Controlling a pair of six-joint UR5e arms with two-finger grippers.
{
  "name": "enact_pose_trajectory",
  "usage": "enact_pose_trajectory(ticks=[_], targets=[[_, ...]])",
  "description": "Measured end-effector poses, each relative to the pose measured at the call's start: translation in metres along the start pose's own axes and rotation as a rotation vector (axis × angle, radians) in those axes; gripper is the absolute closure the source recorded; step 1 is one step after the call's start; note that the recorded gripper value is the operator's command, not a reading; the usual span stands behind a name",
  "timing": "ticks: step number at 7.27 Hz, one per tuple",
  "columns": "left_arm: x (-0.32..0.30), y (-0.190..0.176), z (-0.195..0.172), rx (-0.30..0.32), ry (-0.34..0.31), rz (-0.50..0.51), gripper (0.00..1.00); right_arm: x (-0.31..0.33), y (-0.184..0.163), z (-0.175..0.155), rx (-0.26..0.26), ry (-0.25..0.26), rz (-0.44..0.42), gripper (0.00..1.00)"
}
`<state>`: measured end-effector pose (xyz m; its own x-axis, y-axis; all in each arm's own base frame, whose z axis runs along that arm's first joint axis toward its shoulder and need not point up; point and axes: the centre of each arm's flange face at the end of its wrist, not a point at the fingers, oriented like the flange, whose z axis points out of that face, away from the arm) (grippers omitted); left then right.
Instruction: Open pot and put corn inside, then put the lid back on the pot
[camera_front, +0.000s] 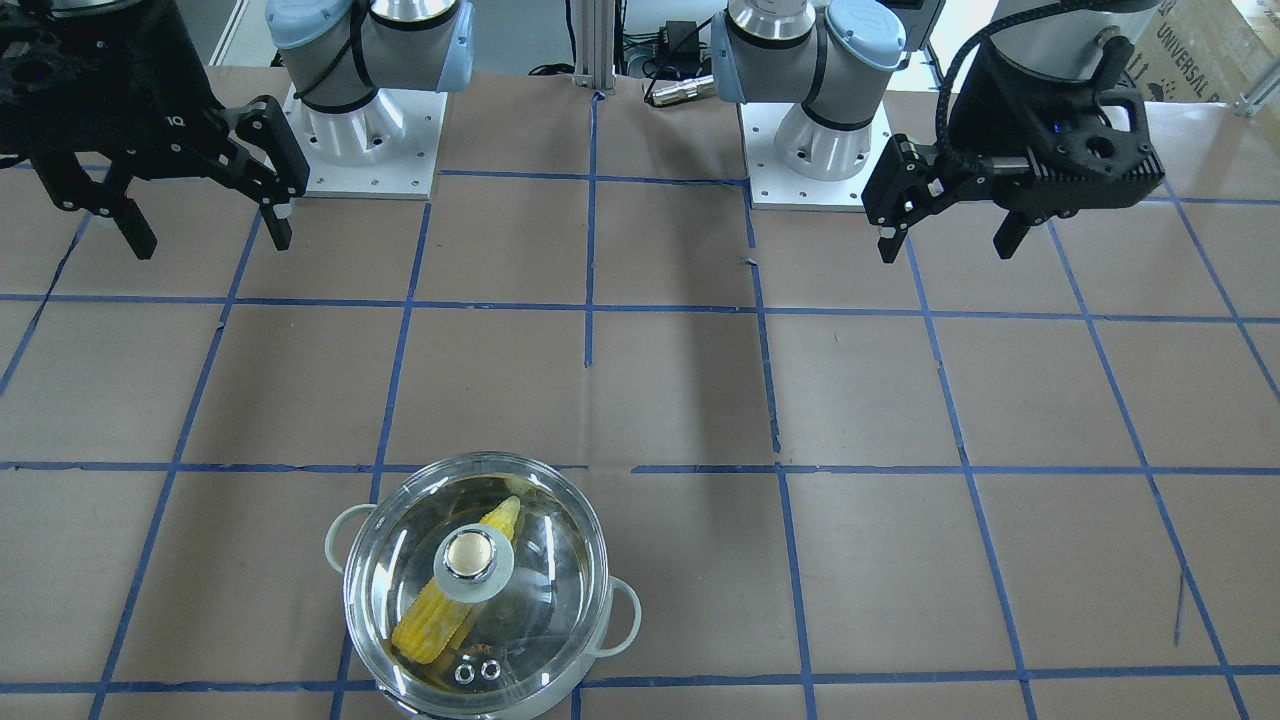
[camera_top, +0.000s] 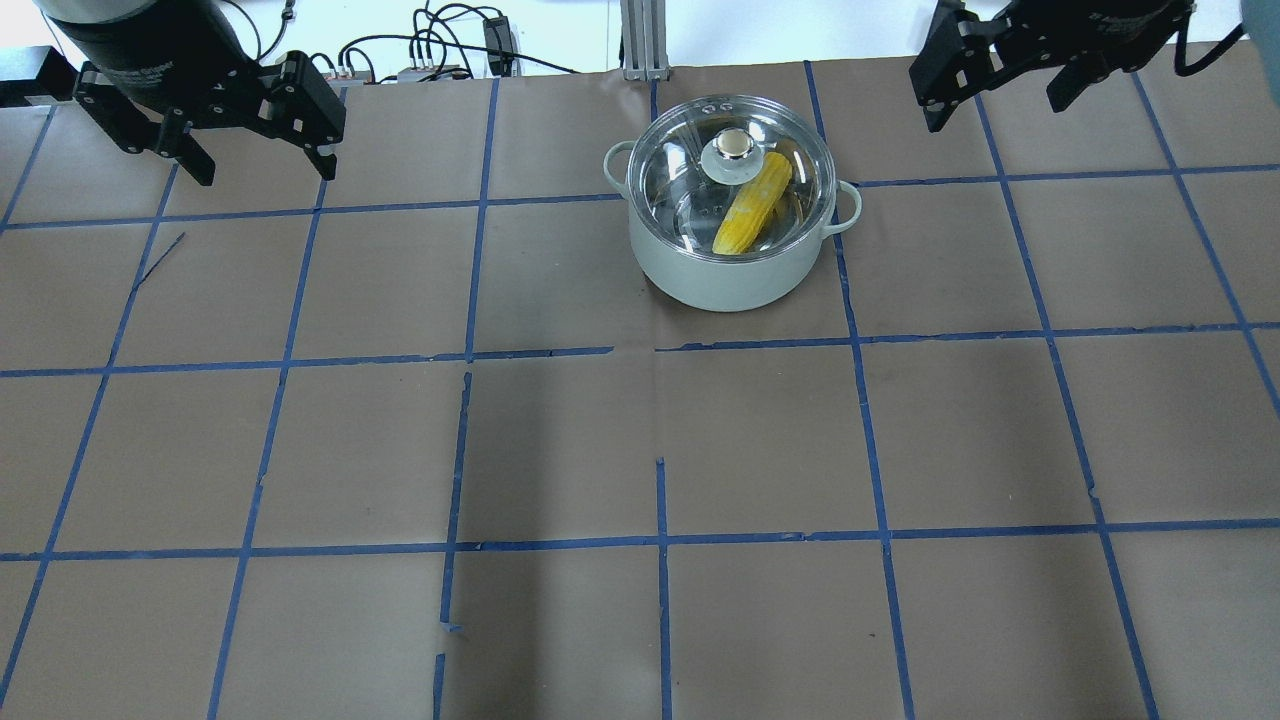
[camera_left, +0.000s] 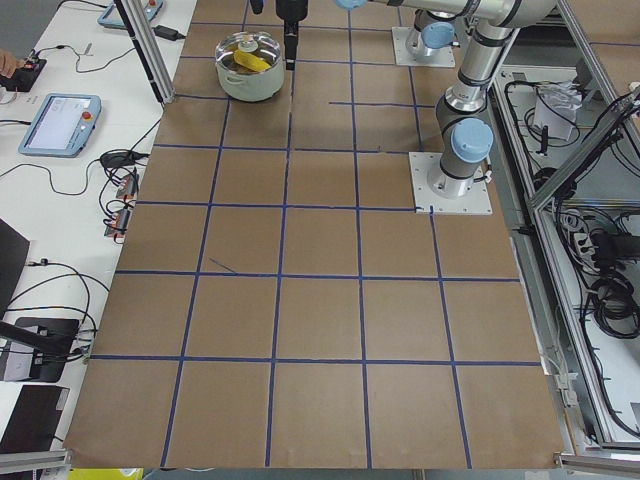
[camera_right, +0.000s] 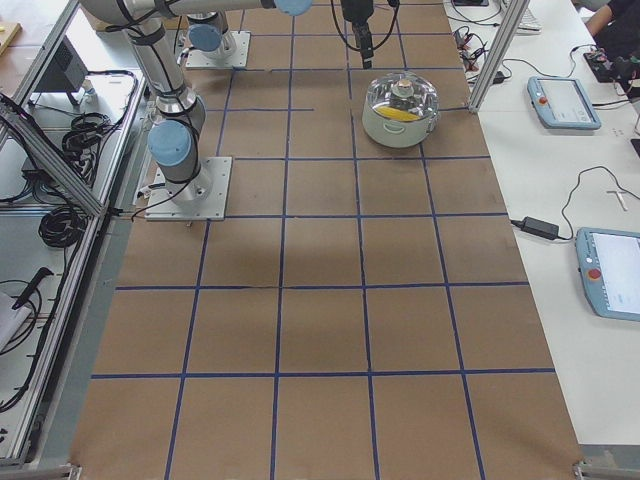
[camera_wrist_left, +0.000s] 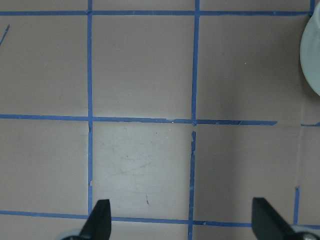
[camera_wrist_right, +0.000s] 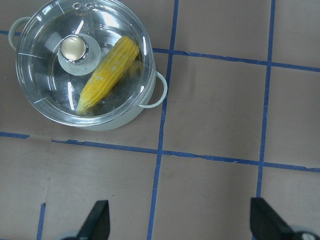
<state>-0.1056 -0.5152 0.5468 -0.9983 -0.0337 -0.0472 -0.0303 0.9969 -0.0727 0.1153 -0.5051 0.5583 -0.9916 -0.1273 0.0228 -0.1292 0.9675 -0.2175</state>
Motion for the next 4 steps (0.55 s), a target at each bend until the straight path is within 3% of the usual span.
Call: enact_pose_trajectory(ticks=[4], targets=[[0.0006,-0.0023,0.0029,-0.002,0.001,-0.001,0.0,-0.006,0.0,0.0009,-0.01,0.006,-0.012,0.0]])
